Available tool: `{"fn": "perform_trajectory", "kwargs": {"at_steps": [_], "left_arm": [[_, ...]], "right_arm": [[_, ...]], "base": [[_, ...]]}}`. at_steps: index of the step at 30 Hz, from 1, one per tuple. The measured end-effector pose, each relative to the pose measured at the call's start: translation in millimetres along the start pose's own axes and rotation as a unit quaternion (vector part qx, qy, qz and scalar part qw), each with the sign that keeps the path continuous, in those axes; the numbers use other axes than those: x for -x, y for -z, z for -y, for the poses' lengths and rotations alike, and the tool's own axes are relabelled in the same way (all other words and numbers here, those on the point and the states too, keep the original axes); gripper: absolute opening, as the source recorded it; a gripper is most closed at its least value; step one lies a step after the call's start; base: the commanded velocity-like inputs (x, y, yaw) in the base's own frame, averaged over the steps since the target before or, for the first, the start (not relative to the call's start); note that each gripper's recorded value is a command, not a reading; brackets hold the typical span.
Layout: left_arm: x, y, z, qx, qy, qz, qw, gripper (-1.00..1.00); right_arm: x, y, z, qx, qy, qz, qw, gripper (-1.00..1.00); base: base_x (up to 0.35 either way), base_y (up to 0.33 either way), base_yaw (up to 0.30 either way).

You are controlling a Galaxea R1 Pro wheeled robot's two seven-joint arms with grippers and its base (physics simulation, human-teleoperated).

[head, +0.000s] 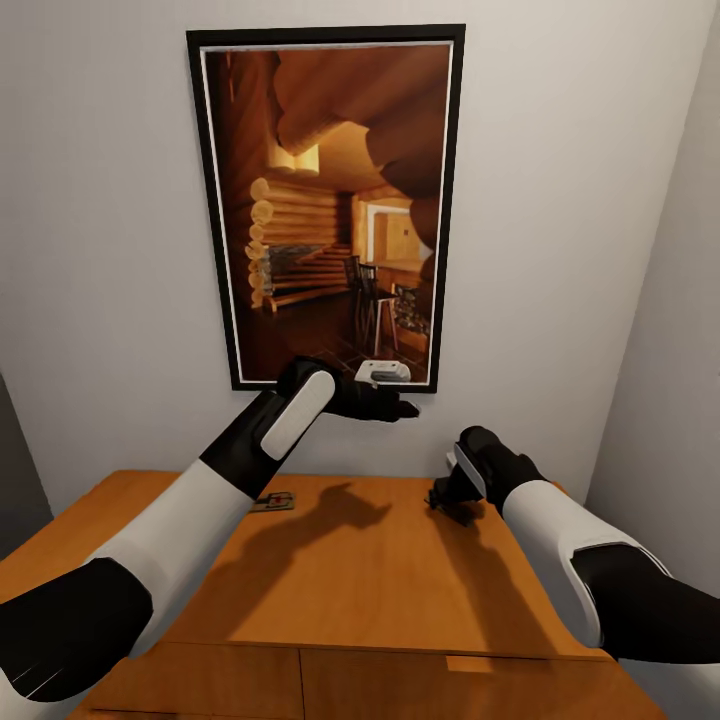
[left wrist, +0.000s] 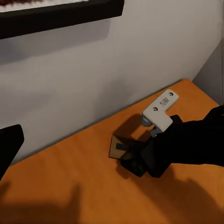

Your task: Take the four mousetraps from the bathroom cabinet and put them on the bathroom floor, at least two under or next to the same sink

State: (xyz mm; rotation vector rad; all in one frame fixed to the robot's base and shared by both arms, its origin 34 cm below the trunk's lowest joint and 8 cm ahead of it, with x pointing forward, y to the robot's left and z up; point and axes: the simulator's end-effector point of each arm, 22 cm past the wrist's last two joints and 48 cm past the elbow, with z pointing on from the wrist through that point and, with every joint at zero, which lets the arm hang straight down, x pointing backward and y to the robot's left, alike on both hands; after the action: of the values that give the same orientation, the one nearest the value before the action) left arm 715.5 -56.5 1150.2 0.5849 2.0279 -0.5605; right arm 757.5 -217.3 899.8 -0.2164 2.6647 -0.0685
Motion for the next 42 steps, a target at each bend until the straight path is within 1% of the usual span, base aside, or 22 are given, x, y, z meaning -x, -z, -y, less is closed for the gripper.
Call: {"fn": "perform_trajectory", "kwargs": {"at_steps": [9,22,25,32,42], "left_arm": [[10,7.5,10,-0.008,-0.011,0.015,0.9998,1.00],[10,8.0,11,-0.010,-0.011,0.016,0.9998,1.00],[9,7.4,11,-0.009,-0.011,0.015,0.9998,1.00],[-2,1.8,9,-0.009,-0.011,0.015,0.9998,1.00],[-2,2.2,10,-0.010,-0.012,0.016,0.9998,1.00]], "right_arm": [[-1,-0.6,-8,0.018,-0.003,-0.001,0.9998,1.00],[-3,-1.3,-15,0.039,-0.008,-0.004,0.9992,1.00],[-3,-1.7,-15,0.041,-0.009,-0.002,0.9991,1.00],[3,-4.7,-17,0.043,-0.009,0.014,0.9989,1.00],[3,-4.8,-17,0.045,-0.011,0.014,0.9988,1.00]], "base": [[0.000,0.000,0.000],[0.000,0.000,0.000],[0.000,0.000,0.000],[0.000,0.000,0.000],[0.000,0.000,0.000]]}}
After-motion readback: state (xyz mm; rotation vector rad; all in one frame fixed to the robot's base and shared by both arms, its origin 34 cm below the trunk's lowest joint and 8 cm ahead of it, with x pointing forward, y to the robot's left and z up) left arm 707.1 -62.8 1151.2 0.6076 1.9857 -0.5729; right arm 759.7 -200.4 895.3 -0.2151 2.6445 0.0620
